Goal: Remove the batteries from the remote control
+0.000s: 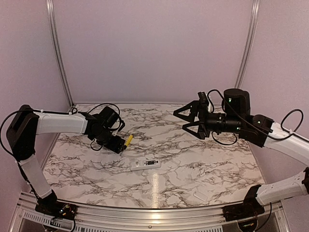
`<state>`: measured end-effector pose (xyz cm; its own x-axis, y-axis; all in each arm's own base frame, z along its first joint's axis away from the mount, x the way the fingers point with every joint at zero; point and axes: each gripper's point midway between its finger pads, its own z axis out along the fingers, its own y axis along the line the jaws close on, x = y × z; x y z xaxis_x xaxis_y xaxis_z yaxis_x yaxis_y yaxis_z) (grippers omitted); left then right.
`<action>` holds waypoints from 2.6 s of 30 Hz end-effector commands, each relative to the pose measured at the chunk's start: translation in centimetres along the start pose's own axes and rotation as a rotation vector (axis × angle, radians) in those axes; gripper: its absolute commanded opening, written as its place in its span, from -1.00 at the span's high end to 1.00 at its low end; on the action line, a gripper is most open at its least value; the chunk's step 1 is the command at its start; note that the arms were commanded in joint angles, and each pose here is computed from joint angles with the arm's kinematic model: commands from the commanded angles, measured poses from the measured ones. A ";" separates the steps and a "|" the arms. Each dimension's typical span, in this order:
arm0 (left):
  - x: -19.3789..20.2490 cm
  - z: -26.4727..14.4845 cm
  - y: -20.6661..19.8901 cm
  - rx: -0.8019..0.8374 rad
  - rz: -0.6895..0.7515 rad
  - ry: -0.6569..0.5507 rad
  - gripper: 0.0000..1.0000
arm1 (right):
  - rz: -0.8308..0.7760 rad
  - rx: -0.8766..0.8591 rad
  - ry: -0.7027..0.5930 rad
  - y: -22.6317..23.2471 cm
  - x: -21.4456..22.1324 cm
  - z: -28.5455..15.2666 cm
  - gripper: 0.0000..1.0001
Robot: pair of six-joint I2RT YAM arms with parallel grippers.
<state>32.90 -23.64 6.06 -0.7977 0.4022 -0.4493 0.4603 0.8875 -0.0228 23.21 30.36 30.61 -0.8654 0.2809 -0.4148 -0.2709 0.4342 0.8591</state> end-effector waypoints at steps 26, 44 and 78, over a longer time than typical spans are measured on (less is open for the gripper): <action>-1.8 6.2 -1.6 0.080 0.063 0.127 0.16 | 0.024 0.050 -0.029 -1.9 0.2 -1.6 -0.97; -1.9 6.0 -1.8 0.093 0.054 0.112 0.80 | 0.029 0.049 -0.031 -2.2 -0.2 -1.4 -0.97; -7.8 -14.0 -2.8 -0.126 0.528 -0.829 1.00 | 0.260 0.191 0.016 -2.5 -0.7 -1.6 -0.97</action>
<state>33.37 -25.94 19.14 -0.2486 0.4634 -0.8505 0.6033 0.7610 0.2383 23.53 27.88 28.54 -0.9042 0.3578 -0.2333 -0.0179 0.5141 0.8576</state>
